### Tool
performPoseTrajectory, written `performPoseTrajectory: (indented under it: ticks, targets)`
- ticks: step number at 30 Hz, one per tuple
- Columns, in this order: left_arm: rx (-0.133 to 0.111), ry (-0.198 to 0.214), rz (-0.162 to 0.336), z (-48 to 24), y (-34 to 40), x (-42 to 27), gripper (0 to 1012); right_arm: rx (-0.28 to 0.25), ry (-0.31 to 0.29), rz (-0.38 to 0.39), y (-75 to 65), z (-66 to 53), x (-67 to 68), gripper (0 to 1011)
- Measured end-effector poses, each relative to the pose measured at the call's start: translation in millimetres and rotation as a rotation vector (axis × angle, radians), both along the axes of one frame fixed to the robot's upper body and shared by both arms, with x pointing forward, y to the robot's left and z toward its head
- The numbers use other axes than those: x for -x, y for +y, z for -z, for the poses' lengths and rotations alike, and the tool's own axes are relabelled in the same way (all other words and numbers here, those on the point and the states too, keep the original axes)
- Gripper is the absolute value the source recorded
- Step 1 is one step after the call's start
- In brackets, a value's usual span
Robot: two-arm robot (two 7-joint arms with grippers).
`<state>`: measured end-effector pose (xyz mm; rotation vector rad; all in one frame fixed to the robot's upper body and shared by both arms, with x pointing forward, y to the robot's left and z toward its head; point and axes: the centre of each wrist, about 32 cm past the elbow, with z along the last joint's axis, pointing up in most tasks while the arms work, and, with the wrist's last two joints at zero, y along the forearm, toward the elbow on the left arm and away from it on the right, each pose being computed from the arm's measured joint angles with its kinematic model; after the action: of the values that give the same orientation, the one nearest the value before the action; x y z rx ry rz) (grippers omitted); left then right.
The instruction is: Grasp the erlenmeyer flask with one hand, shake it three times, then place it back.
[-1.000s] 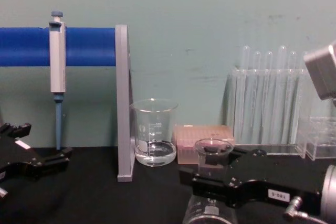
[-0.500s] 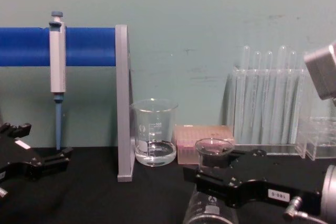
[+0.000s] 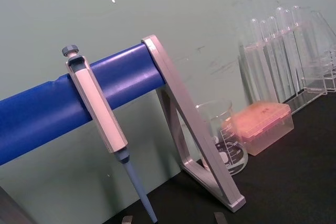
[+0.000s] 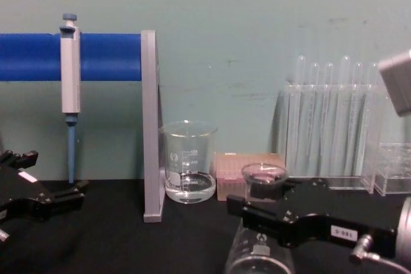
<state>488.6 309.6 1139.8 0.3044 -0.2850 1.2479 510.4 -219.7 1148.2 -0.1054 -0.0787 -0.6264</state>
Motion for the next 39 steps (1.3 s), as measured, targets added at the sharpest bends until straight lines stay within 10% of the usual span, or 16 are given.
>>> performPoseTrajectory:
  ticks: [39]
  targets:
    - [0.0,0.0,0.0,0.0,0.0,0.0,1001,-0.044,-0.135,0.021,-0.3,-81.6,-8.1,456]
